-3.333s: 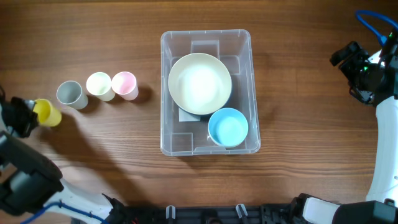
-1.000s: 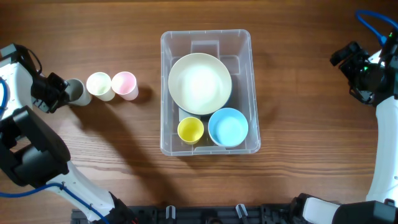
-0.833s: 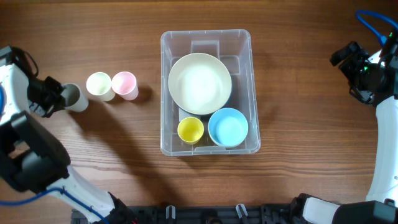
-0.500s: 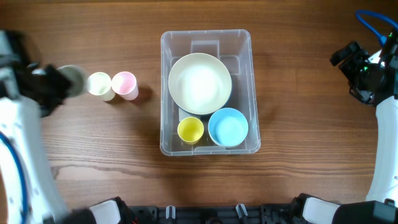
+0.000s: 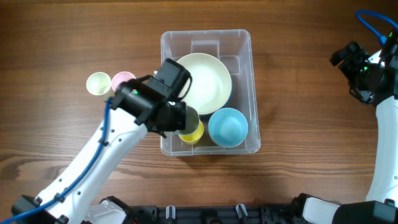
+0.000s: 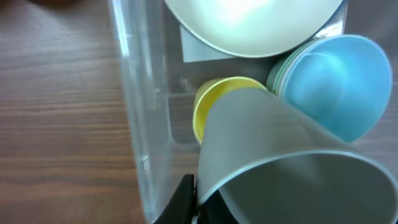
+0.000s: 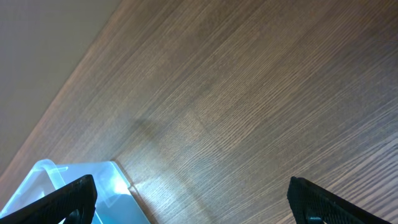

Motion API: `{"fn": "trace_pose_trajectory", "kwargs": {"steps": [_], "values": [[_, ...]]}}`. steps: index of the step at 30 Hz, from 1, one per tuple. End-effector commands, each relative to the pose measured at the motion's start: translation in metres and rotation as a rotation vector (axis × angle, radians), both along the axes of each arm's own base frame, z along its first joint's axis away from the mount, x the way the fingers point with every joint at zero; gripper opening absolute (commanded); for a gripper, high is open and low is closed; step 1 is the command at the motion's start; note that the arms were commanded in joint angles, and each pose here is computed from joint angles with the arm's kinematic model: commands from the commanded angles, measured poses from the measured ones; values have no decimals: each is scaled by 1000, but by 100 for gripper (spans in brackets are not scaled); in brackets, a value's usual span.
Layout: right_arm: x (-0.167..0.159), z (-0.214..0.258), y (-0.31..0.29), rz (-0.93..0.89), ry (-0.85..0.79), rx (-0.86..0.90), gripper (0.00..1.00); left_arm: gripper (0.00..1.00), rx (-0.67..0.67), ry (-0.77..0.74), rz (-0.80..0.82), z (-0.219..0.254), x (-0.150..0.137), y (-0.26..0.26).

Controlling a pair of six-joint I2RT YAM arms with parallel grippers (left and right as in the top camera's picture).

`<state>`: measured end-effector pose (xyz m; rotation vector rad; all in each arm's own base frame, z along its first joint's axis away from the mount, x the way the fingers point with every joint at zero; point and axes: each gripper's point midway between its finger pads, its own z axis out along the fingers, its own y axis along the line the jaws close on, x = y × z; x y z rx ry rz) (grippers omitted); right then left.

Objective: Pack container
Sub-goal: 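Carry the grey cup into the bin, drop it into the yellow cup, then move the left gripper to the cream cup and grasp it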

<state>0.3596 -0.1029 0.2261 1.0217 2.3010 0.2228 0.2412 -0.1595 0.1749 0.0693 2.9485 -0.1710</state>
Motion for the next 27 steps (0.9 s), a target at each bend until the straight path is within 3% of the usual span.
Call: {"fn": "trace_pose_trajectory", "kwargs": {"steps": [1,3,4,5,8,10,12,15,19,23,27], "values": [[2,2,-1,-10,-5,2,100,4,16,53,-16,-32,-12,-7],[2,2,-1,-10,-5,2,100,15,15,53,-10,-42,-12,-8],[2,2,-1,-10,-5,2,100,35,20,43,-5,-43,-10,-7],[2,2,-1,-10,-5,2,100,49,16,15,8,-39,-2,-6],[2,2,-1,-10,-5,2,100,54,1,-38,57,-16,14,4],[2,2,-1,-10,-5,2,100,72,17,-131,176,21,37,38],[2,2,-1,-10,-5,2,100,83,50,-216,323,42,57,83],[2,2,-1,-10,-5,2,100,88,102,-245,558,45,72,157],[2,2,-1,-10,-5,1,99,85,88,-180,834,24,77,243],[2,2,-1,-10,-5,2,99,76,-117,-112,818,-15,108,264],[2,2,-1,-10,-5,2,100,71,-140,-11,757,-71,128,267]]}}
